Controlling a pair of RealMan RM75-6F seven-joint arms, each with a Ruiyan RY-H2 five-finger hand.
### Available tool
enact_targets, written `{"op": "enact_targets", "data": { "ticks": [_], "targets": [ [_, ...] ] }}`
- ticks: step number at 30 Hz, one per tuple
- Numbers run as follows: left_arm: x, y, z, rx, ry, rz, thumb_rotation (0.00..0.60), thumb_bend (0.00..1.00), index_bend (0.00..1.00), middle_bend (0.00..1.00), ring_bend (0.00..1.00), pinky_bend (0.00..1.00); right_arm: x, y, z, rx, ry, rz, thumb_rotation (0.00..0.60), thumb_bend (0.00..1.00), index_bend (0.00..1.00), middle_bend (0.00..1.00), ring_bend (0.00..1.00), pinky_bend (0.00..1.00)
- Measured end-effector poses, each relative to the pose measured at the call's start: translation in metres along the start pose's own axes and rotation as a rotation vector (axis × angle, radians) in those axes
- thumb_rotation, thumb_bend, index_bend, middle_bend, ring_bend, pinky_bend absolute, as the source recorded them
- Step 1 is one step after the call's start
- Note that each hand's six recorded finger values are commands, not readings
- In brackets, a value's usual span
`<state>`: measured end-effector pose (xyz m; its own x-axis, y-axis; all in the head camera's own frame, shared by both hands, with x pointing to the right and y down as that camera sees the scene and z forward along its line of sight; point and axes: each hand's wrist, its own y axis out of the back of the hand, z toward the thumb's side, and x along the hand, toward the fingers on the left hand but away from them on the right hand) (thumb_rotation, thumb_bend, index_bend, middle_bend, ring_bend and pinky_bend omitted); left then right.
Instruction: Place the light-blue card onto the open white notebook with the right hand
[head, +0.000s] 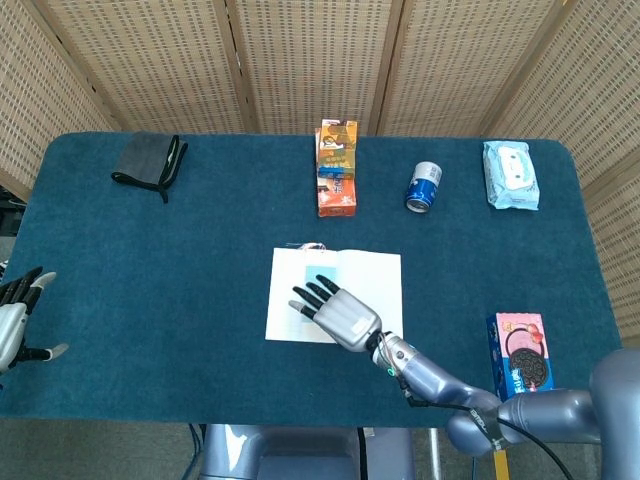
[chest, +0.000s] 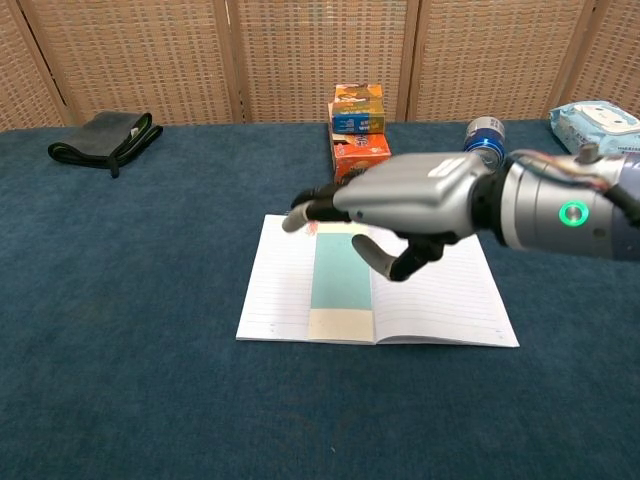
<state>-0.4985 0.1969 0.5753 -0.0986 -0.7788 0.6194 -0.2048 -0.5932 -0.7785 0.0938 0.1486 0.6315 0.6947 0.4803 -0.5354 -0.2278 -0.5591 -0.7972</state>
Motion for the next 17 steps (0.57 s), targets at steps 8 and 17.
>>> {"op": "enact_targets", "data": {
  "ticks": [8, 17],
  "targets": [
    [-0.010, 0.010, -0.004, -0.029, -0.016, 0.042, 0.600, 0.00, 0.00, 0.00, 0.00, 0.00, 0.081, 0.029, -0.078, -0.059, -0.176, -0.288, 0.600, 0.04, 0.00, 0.00, 0.00, 0.00],
    [-0.016, 0.016, -0.010, -0.015, 0.004, 0.092, 0.600, 0.00, 0.00, 0.00, 0.00, 0.00, 0.206, -0.017, -0.153, -0.181, -0.435, -0.401, 0.600, 0.00, 0.00, 0.00, 0.00, 0.00]
  ]
}}
